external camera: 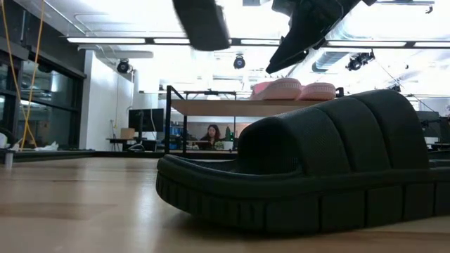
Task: Pick and place slides into the shelf
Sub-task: Put the top black slides on the shelf
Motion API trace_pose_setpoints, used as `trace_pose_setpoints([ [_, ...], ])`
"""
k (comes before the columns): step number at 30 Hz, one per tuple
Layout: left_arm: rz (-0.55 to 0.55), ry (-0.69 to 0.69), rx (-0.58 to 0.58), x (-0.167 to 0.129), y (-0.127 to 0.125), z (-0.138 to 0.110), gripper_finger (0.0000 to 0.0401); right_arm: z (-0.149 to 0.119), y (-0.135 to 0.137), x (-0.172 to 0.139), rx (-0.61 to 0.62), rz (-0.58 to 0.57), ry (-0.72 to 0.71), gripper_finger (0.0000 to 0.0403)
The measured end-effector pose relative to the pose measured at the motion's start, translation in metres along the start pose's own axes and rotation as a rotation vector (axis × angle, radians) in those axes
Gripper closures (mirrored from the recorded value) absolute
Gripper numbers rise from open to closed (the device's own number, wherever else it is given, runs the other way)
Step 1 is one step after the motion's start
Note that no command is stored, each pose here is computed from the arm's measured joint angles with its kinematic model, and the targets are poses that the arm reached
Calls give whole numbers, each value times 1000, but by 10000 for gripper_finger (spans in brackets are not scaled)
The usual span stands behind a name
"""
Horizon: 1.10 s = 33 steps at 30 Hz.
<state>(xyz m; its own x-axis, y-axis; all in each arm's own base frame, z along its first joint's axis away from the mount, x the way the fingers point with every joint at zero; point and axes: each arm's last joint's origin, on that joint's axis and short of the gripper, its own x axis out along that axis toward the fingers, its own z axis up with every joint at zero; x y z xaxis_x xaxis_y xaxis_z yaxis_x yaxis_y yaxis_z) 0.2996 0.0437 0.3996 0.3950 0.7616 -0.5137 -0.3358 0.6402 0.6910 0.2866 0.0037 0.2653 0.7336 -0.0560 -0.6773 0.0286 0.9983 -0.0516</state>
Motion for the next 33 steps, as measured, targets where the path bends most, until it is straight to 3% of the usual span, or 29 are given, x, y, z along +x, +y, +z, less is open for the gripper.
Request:
trace_pose_setpoints([
  [4,-66,-109,-50,9,21,6,399,0,0,0,4,0,0,163],
  [9,-36,-70,-85,30,35,-2,400,0,1,0,4,19,0,163],
  [20,-68,32,-122,95,26,-39,400,0,1,0,7,19,0,163],
  [33,38,2,-110,117,20,-48,400,0,1,0,27,19,0,163],
])
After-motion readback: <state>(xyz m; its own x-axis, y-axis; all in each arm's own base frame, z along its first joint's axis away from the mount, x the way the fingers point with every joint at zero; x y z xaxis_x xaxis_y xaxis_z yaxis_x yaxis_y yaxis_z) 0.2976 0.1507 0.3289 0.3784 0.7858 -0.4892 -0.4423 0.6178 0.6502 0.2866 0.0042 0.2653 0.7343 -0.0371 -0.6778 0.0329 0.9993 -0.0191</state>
